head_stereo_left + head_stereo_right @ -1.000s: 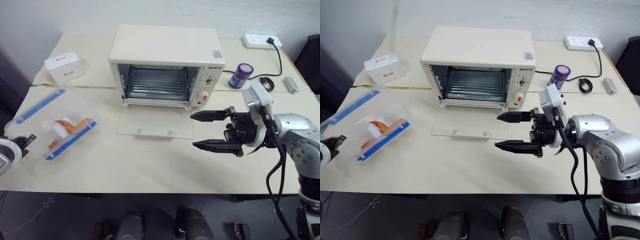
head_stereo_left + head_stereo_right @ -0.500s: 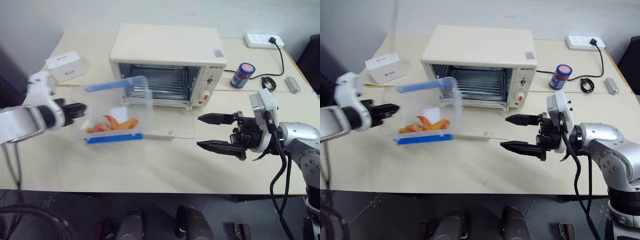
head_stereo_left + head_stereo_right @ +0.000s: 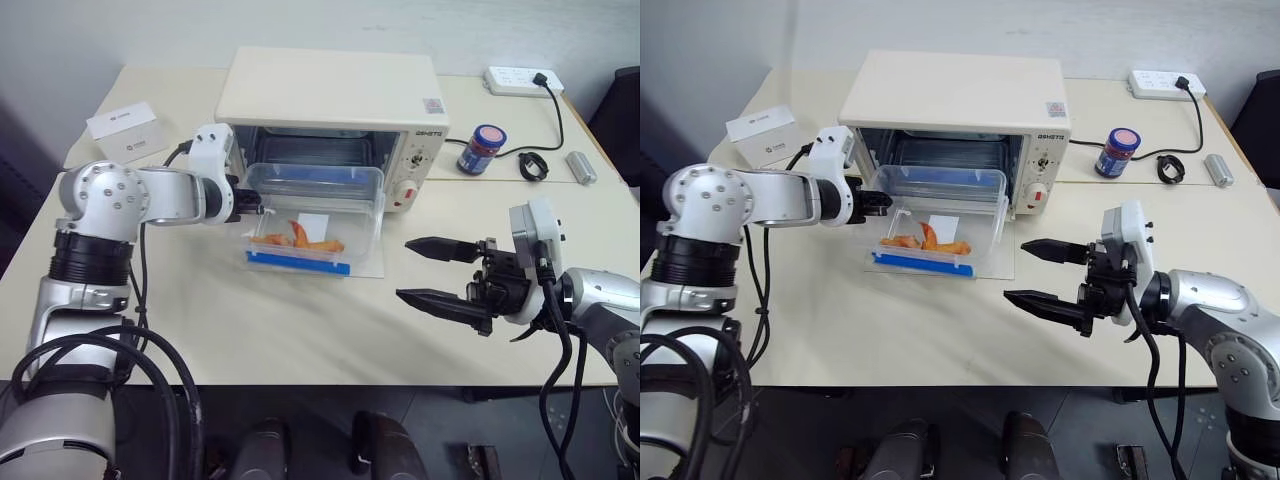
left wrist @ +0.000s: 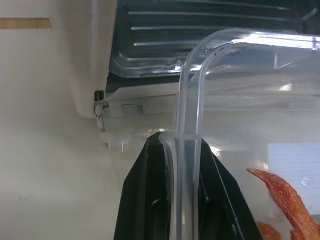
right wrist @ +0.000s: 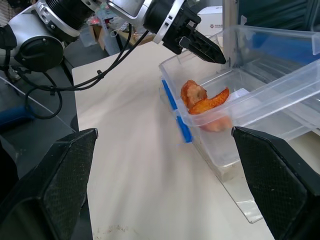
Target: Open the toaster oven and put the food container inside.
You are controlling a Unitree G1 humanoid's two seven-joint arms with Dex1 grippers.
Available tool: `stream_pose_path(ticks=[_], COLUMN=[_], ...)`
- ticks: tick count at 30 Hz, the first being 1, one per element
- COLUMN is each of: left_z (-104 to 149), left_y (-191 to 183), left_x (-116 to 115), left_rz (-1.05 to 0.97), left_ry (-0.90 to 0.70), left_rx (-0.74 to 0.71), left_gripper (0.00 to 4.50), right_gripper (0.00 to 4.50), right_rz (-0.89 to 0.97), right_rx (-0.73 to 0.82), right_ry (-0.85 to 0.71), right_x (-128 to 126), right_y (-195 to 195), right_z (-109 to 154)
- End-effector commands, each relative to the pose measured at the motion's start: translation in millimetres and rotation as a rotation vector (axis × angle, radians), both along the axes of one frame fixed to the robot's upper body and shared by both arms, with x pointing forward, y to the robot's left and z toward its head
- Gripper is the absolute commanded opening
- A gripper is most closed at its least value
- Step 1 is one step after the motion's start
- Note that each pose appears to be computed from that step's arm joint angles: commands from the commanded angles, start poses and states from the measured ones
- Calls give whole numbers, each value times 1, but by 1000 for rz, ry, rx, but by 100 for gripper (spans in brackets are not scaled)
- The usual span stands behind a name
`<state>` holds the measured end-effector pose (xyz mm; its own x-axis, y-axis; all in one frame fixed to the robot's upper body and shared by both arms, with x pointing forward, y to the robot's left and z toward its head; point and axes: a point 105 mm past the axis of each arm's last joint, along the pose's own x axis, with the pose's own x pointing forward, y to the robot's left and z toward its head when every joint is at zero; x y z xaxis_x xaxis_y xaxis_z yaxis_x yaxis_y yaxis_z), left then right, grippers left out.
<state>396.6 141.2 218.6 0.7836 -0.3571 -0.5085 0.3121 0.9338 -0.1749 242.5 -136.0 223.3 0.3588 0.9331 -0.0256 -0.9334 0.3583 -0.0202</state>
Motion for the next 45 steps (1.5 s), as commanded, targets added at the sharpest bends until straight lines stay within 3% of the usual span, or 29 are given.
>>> stream_pose_path(ticks=[1,4,10,14,17,20,23,24,28,34,41,45], left_z=[10,25,63,85,81,60,30,23,-5,-29,-30,-19], left_y=[4,5,17,37,37,29,22,21,18,8,-1,-4], left_x=[4,3,-18,-55,-88,-124,-139,-140,-132,-93,-68,-43], left_rz=[21,17,-33,-151,-318,-537,-664,-692,-743,-683,-636,-539], left_ry=[-32,-88,-251,-415,-464,-422,-346,-333,-309,-324,-373,-445], left_rx=[8,-38,-177,-251,-264,-215,-125,-95,-9,63,61,53], left_gripper=[152,236,236,236,176,85,0,0,0,0,0,0], right_gripper=[450,450,450,450,387,285,183,145,6,2,2,2], right_rz=[-28,-54,-70,-44,-6,49,90,98,113,-47,-199,-288], right_rx=[8,4,-27,-44,-48,-50,-66,-66,-84,-175,-181,-147], right_ry=[-54,-54,-50,-34,-14,18,37,40,33,-45,-135,-179], right_x=[-2,2,7,6,1,-6,-7,-7,1,51,93,117], right_y=[-5,-9,-11,-6,-2,6,18,22,37,51,58,64], right_z=[7,6,-1,-4,-8,-13,-22,-24,-34,-51,-45,-36])
